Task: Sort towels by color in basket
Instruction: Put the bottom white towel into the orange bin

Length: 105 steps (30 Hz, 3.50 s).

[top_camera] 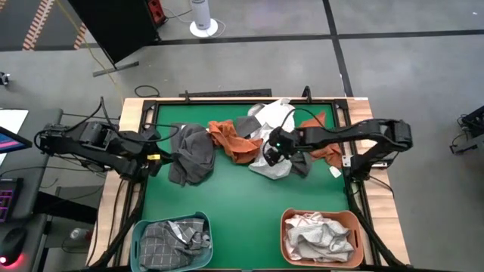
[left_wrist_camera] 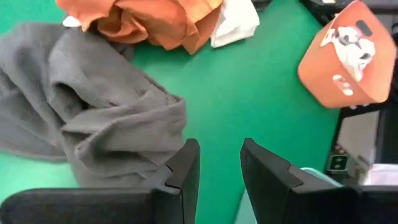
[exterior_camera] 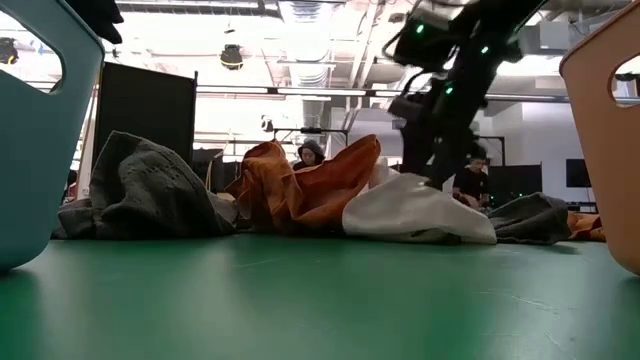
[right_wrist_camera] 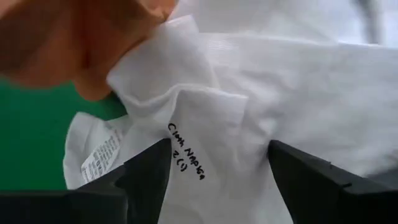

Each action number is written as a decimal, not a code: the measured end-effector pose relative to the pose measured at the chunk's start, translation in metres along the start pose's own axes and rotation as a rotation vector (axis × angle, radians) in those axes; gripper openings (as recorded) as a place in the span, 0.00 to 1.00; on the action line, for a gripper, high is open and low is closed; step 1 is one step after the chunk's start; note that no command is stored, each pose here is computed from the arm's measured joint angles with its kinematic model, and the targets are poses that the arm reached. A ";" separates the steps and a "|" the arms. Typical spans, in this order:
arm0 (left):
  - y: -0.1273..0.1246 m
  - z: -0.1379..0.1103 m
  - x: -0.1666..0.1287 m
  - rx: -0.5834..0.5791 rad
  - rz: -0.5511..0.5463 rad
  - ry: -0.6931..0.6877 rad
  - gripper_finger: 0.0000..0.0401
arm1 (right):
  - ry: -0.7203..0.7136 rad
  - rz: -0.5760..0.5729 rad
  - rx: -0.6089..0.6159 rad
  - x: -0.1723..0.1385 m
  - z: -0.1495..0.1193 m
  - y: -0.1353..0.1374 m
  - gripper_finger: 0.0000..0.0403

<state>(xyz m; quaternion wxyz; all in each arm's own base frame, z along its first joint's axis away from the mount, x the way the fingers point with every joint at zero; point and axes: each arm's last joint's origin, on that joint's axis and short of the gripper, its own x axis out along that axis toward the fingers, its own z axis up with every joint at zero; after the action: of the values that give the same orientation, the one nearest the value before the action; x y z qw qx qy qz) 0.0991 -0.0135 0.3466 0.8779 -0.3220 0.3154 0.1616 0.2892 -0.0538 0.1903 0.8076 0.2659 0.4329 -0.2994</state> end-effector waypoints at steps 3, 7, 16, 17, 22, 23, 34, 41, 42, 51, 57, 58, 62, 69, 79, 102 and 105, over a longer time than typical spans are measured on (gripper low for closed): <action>-0.001 -0.001 0.000 -0.035 -0.038 0.046 0.27 | 0.053 0.016 0.014 0.016 0.000 -0.003 0.62; -0.002 -0.002 0.000 -0.069 -0.065 0.083 0.27 | 0.135 0.026 0.008 0.026 -0.006 -0.003 0.36; -0.004 0.000 0.000 -0.076 -0.070 0.037 0.27 | 0.209 0.161 -0.065 -0.006 -0.014 0.005 0.08; -0.006 0.003 0.000 -0.068 -0.087 0.010 0.27 | 0.202 0.170 -0.070 -0.016 -0.014 0.005 0.08; -0.017 0.015 -0.005 0.018 -0.203 -0.149 0.27 | 0.117 0.256 -0.066 -0.068 -0.018 0.005 0.06; -0.019 0.017 -0.006 0.035 -0.218 -0.171 0.27 | 0.084 0.287 -0.059 -0.079 -0.018 0.004 0.06; -0.021 0.018 -0.006 0.083 -0.225 -0.196 0.27 | -0.543 1.005 0.009 -0.225 -0.014 0.007 0.07; -0.017 0.015 -0.006 0.110 -0.202 -0.170 0.27 | -0.456 1.312 -0.065 -0.270 -0.052 0.008 0.07; -0.017 0.015 -0.006 0.116 -0.200 -0.169 0.27 | -0.381 1.320 -0.071 -0.270 -0.060 0.010 0.07; -0.015 0.013 -0.006 0.147 -0.180 -0.150 0.27 | 0.497 0.981 -0.092 -0.244 -0.146 0.024 0.06; -0.014 0.012 -0.005 0.164 -0.166 -0.137 0.27 | 0.707 0.784 -0.167 -0.234 -0.180 0.032 0.06; -0.013 0.012 -0.005 0.166 -0.165 -0.136 0.27 | 0.708 0.770 -0.178 -0.232 -0.183 0.034 0.06; -0.013 0.012 -0.005 0.166 -0.164 -0.135 0.27 | 0.710 0.643 -0.190 -0.216 -0.189 0.041 0.06; -0.013 0.012 -0.005 0.166 -0.164 -0.135 0.27 | 0.627 0.419 -0.202 -0.175 -0.185 0.055 0.06; -0.012 0.010 -0.005 0.198 -0.147 -0.121 0.27 | 0.568 0.354 -0.270 -0.117 -0.180 0.087 0.06; -0.007 0.007 -0.004 0.228 -0.107 -0.078 0.27 | 0.821 0.115 -0.501 -0.071 -0.232 0.091 0.09; -0.007 0.006 -0.004 0.229 -0.107 -0.078 0.27 | 0.819 0.124 -0.527 -0.067 -0.226 0.090 0.09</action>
<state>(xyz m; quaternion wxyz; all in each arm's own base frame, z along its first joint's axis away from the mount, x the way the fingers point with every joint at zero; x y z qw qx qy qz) 0.1027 -0.0150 0.3565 0.9278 -0.2296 0.2799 0.0901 0.2010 0.1800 0.1538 0.6269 0.1736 0.7595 -0.0020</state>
